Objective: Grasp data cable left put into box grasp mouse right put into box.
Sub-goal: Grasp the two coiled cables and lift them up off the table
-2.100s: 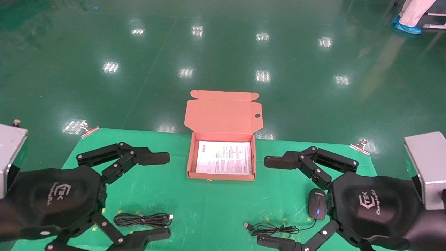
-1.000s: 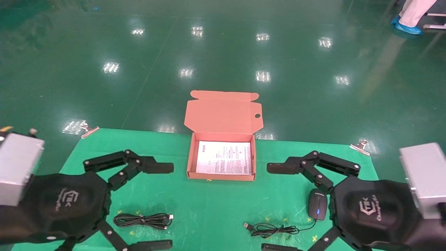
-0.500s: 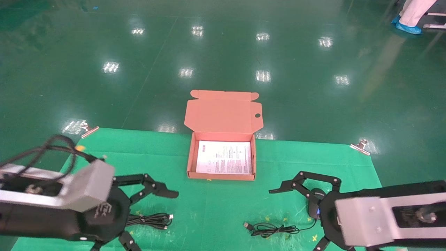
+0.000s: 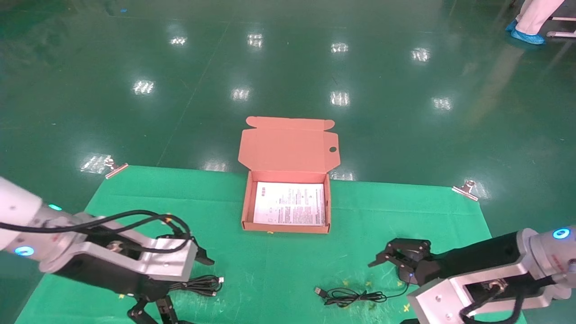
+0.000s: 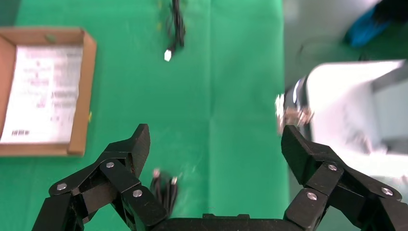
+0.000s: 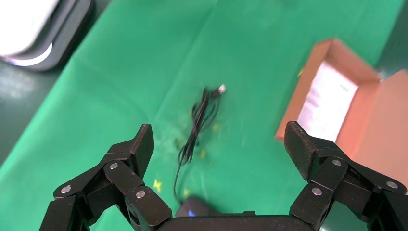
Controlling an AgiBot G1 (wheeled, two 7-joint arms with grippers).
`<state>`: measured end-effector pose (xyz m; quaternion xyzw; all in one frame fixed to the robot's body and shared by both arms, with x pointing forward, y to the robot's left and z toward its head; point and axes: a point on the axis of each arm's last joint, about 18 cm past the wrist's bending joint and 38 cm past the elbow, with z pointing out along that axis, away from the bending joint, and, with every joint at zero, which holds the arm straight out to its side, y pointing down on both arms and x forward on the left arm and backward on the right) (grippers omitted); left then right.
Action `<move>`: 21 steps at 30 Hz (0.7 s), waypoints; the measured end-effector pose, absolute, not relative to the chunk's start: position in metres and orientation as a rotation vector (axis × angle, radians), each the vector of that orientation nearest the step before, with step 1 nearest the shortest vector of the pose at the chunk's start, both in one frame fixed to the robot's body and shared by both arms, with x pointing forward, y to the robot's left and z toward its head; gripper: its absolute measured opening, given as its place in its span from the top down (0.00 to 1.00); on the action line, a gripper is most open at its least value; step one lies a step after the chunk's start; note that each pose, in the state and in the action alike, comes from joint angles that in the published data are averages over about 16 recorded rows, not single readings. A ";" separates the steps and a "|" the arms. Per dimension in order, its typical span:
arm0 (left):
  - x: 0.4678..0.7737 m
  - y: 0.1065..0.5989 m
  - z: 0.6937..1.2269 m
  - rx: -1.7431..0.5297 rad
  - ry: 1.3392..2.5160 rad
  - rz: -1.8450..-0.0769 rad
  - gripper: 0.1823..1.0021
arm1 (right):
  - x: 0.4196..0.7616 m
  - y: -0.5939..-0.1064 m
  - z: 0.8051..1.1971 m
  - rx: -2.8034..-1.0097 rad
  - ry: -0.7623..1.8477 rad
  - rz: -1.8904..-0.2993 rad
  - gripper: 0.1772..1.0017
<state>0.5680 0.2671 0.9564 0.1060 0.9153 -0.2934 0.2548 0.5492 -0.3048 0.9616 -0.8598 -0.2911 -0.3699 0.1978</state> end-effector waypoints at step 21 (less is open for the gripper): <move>0.625 0.261 0.909 0.262 2.492 -0.266 0.00 | 0.601 -0.300 0.906 -2.671 -0.853 -1.084 0.00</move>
